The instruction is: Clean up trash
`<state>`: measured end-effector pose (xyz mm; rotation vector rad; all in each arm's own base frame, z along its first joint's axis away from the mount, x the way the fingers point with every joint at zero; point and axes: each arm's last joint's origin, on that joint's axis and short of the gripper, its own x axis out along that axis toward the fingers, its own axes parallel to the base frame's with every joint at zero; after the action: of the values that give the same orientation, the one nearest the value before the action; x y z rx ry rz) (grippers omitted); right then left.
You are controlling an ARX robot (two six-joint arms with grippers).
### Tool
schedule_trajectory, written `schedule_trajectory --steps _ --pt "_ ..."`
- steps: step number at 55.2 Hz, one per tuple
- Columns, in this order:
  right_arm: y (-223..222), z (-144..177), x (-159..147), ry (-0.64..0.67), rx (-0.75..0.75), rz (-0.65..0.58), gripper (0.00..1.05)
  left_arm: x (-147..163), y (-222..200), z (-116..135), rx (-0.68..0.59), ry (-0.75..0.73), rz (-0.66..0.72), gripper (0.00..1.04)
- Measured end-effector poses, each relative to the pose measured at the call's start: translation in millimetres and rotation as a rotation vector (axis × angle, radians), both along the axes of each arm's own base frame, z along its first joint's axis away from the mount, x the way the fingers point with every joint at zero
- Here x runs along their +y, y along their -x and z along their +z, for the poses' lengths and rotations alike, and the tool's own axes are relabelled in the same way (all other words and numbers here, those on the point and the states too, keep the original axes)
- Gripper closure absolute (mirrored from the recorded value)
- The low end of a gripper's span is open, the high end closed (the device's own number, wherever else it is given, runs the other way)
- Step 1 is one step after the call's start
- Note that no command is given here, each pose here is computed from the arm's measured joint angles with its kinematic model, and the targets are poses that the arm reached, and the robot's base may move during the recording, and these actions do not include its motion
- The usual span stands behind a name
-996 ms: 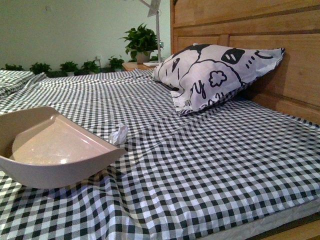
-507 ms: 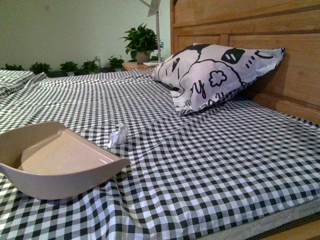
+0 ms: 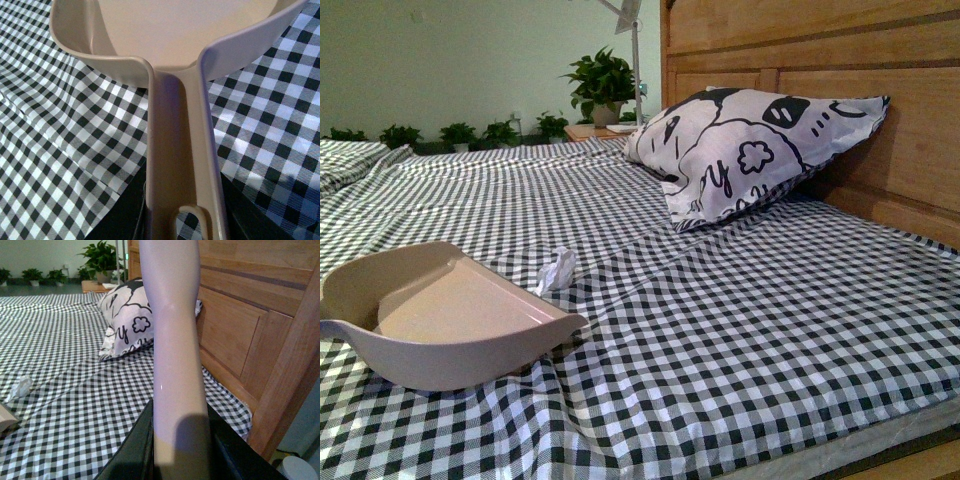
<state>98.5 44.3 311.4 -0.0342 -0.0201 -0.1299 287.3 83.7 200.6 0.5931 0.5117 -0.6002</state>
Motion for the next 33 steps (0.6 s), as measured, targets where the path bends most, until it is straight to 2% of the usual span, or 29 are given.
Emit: schedule_trajectory --steps 33 --pt "0 0 0 0.0 0.0 0.0 0.83 -1 -4 -12 0.032 0.009 -0.006 0.77"
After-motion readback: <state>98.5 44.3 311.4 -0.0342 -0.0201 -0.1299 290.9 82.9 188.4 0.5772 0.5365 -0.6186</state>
